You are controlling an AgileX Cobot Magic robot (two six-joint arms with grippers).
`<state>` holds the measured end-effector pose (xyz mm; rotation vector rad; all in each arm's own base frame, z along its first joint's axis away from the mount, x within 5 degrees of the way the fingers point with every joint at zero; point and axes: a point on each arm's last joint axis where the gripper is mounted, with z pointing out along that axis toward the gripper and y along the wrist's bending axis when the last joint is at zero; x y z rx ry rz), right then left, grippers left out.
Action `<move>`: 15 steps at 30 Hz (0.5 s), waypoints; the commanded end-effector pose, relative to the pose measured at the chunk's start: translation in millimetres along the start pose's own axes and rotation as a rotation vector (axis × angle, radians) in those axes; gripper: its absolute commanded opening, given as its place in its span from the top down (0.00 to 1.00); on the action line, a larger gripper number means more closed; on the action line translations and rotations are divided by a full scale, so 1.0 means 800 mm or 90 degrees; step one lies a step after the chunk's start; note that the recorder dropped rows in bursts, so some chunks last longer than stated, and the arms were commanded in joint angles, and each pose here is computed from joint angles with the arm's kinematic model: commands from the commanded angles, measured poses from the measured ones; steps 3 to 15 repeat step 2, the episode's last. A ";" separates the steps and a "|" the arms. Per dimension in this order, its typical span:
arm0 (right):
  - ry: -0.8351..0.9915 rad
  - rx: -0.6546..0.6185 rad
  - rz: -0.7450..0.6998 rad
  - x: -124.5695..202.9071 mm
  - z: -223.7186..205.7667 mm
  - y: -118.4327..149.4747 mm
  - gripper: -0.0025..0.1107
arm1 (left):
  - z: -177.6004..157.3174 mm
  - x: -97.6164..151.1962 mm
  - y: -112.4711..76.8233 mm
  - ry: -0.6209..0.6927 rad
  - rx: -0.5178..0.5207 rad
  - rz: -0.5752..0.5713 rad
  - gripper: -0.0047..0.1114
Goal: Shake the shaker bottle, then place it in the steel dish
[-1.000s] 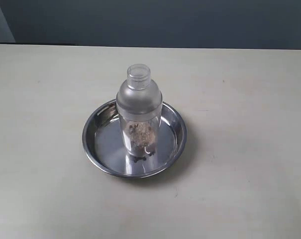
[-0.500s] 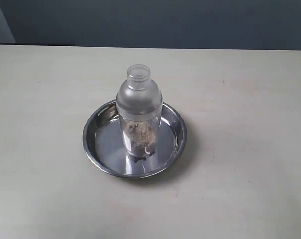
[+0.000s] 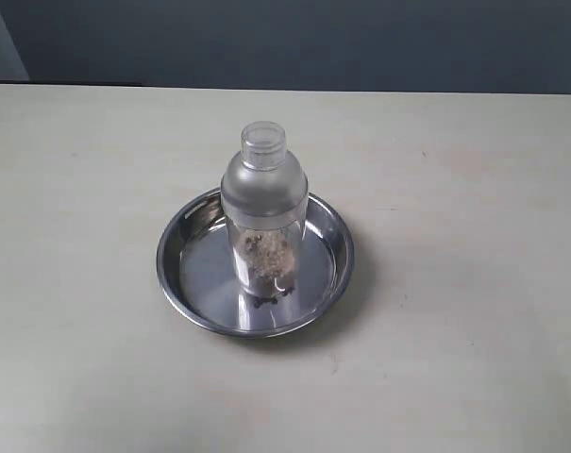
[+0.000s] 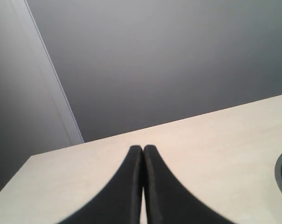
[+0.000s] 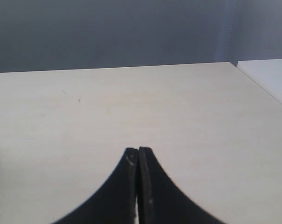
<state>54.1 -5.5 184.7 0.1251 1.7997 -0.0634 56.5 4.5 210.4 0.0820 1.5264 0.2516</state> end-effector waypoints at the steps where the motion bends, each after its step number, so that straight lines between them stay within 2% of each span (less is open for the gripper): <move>1: -0.010 0.002 0.000 -0.001 0.000 0.000 0.99 | 0.000 0.004 -0.001 0.017 0.001 -0.022 0.96; 15: -0.010 0.002 0.000 -0.001 0.000 0.000 0.99 | 0.000 0.005 -0.002 0.024 0.006 -0.022 0.96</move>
